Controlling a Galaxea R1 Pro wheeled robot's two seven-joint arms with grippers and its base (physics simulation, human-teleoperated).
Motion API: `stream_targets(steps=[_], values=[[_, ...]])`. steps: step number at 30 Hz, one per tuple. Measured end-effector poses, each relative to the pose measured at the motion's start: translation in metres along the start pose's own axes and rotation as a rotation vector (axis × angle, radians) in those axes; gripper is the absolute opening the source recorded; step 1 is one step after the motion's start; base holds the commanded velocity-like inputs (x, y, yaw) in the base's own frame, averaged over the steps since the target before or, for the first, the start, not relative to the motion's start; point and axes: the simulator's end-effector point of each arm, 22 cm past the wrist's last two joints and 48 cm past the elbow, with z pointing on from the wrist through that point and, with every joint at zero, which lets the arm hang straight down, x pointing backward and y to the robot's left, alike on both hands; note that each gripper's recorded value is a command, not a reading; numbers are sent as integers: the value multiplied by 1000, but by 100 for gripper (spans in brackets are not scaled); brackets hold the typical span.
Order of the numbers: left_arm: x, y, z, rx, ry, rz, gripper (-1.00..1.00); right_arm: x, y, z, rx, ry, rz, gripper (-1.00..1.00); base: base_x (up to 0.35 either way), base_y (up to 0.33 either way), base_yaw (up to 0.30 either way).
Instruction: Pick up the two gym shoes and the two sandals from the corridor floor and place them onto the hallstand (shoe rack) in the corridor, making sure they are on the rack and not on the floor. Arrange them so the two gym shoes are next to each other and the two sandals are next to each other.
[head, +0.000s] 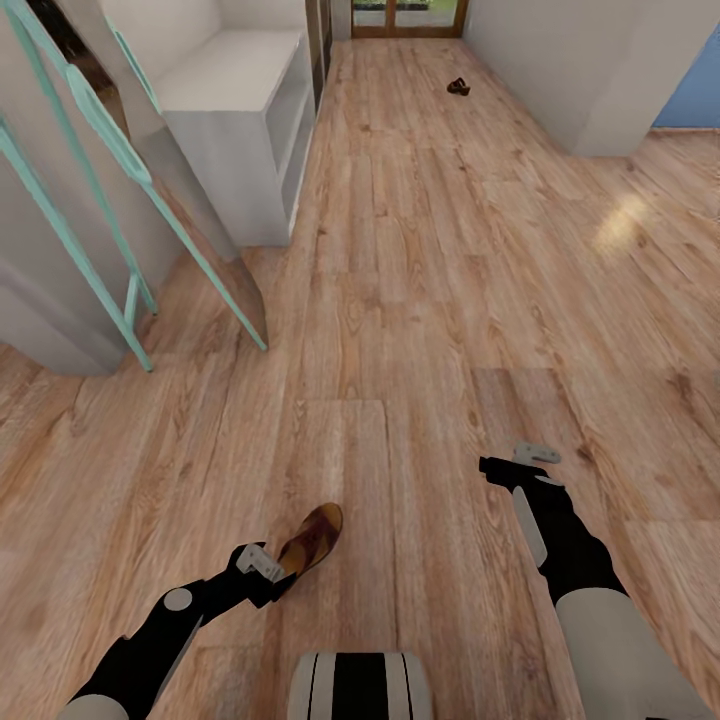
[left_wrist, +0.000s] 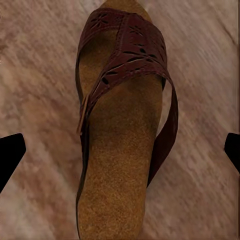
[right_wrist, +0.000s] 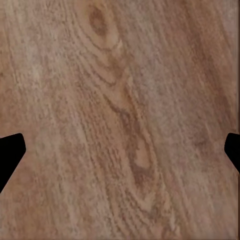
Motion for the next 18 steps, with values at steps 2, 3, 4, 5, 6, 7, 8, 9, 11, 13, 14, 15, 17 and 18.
stream_targets(steps=[2,3,4,5,6,7,8,9,11,13,14,15,17,18], values=[[1,1,0,-1,1,0,100,0,0,0,0,0,0,100,1,0,-46],[1,1,0,-1,2,0,100,0,0,0,0,0,-1,100,1,0,-20],[1,1,-1,-1,2,1,100,0,0,0,0,0,-1,100,0,0,-16],[1,1,-1,-1,2,1,100,0,1,0,-1,0,-1,100,0,0,-10],[1,1,-1,-1,2,1,100,0,1,0,-1,0,-1,100,0,0,-7],[1,1,-1,-1,2,1,100,0,1,0,-1,0,0,100,0,0,-1],[2,1,-1,-1,4,1,100,0,0,0,0,0,-1,100,0,0,0],[2,2,-1,-1,5,1,100,0,0,0,0,0,-1,100,0,0,0],[3,2,-1,-1,6,1,100,0,0,0,0,0,-1,100,0,0,0],[4,2,-1,-2,7,1,100,0,1,0,-1,0,-2,100,0,0,0],[5,3,-2,-3,9,2,100,0,1,0,-1,0,-2,100,0,0,0],[6,5,-3,-5,11,4,100,0,1,0,-1,0,-2,100,0,0,0],[6,6,-4,-7,12,5,100,0,1,0,-1,0,-2,100,0,0,0],[6,6,-4,-7,13,5,100,0,1,0,-1,0,-1,100,0,0,0]])
